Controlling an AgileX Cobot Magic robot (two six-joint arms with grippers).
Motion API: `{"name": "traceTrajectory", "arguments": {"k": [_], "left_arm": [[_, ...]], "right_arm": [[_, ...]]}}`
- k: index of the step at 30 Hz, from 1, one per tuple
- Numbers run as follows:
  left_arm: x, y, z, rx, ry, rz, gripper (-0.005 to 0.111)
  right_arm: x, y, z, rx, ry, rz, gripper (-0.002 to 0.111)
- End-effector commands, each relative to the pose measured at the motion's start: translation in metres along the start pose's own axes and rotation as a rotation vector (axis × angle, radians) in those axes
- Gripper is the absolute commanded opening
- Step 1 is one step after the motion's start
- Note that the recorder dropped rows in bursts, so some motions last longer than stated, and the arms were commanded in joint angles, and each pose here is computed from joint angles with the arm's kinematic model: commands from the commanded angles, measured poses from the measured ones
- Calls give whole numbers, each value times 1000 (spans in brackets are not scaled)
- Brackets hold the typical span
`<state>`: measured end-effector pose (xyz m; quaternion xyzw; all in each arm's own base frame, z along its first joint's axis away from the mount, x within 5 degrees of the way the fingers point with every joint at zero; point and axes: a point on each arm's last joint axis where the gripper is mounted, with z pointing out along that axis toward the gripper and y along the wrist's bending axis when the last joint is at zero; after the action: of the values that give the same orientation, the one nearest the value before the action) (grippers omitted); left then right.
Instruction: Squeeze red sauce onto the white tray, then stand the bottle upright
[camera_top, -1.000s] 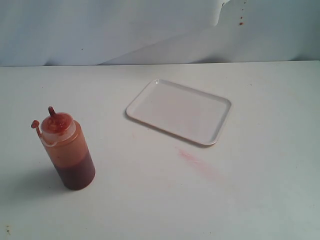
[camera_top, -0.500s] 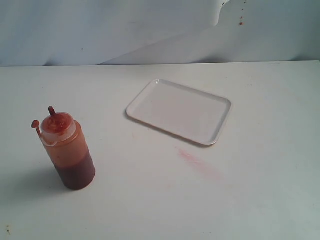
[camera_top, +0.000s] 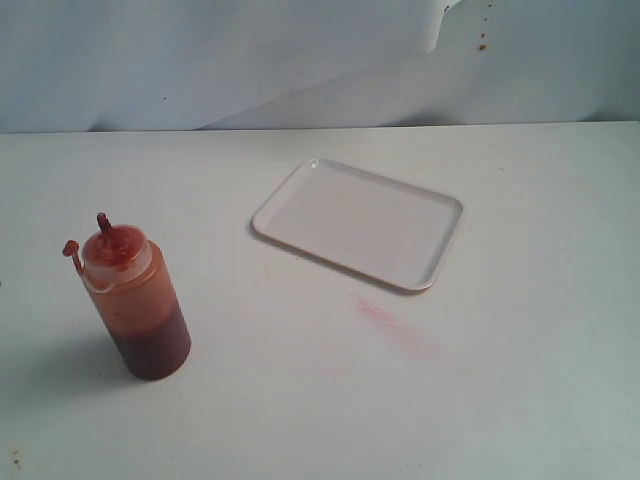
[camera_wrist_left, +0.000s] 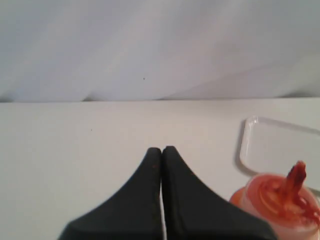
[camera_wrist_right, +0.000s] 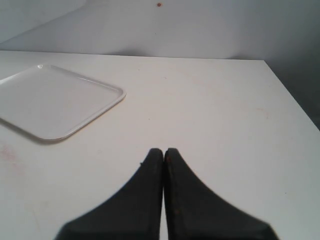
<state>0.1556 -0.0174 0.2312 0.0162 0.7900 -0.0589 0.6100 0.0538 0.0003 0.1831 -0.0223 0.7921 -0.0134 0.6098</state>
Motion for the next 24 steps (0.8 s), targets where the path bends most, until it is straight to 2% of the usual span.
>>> {"name": "traceTrajectory", "arguments": {"k": [1,5,12,15,18,21,24], "left_arm": [[6,-2,0,16,68,22,0],[12,-1,0,19,133,102,0],[24,2,0,-13,266,80,0],[35,2,4,-11,319,78,0],[57,2,9,8,373,76,0],[73,-1,12,56,343,80,0],[84,-7,12,145,288,130,0]], "right_arm": [[1,0,0,6,-3,5,0],[1,0,0,6,-3,5,0],[1,0,0,6,-3,5,0],[1,0,0,6,-3,5,0],[1,0,0,6,-3,5,0],[1,0,0,6,-3,5,0],[1,0,0,6,-3,5,0]]}}
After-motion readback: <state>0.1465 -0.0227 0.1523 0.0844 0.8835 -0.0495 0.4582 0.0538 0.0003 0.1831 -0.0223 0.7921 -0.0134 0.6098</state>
